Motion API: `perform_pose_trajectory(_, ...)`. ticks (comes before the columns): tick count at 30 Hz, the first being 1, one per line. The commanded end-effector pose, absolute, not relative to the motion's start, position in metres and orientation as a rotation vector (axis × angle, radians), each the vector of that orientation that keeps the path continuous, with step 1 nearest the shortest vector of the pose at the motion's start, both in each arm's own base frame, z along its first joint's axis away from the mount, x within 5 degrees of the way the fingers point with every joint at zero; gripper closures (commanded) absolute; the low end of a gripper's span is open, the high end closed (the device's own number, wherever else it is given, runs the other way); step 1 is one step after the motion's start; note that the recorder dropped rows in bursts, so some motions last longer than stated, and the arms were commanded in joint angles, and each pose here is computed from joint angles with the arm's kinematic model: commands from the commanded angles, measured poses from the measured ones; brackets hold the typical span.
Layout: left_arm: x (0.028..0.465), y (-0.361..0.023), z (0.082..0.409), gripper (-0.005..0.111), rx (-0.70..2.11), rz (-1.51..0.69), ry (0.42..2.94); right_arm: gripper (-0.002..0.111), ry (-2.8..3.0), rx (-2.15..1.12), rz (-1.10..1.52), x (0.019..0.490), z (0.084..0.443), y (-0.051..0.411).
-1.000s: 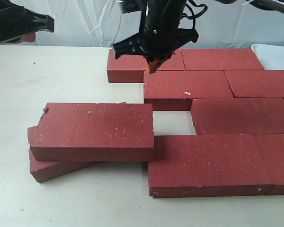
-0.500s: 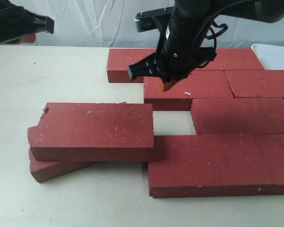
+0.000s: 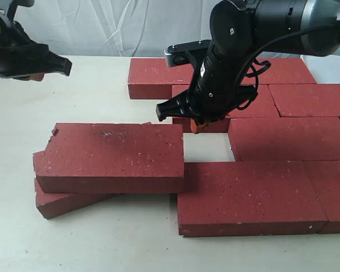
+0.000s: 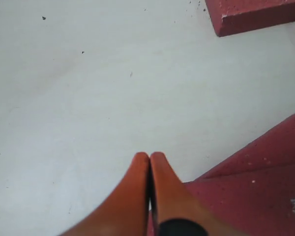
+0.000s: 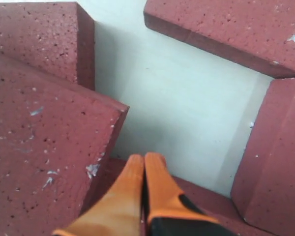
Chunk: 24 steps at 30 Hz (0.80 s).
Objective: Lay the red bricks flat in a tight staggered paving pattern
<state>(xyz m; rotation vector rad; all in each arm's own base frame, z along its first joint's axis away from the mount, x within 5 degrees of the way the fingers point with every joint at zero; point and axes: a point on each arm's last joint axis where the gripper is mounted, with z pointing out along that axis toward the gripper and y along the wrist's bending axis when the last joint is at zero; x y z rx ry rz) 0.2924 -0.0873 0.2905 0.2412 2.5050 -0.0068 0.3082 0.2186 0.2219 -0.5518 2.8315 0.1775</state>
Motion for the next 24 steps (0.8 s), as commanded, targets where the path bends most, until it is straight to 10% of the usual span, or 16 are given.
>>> perform_pose_trajectory(1,0.297,-0.085,0.279,0.107,0.282,0.067,2.541,0.109,2.807,-0.554,0.188,0.307,0.22,0.217)
perform_pose_trajectory(24,0.308,-0.101,0.213,0.107,0.422,0.009,2.839,0.109,2.881,-0.607,0.319,0.302,0.194,0.229)
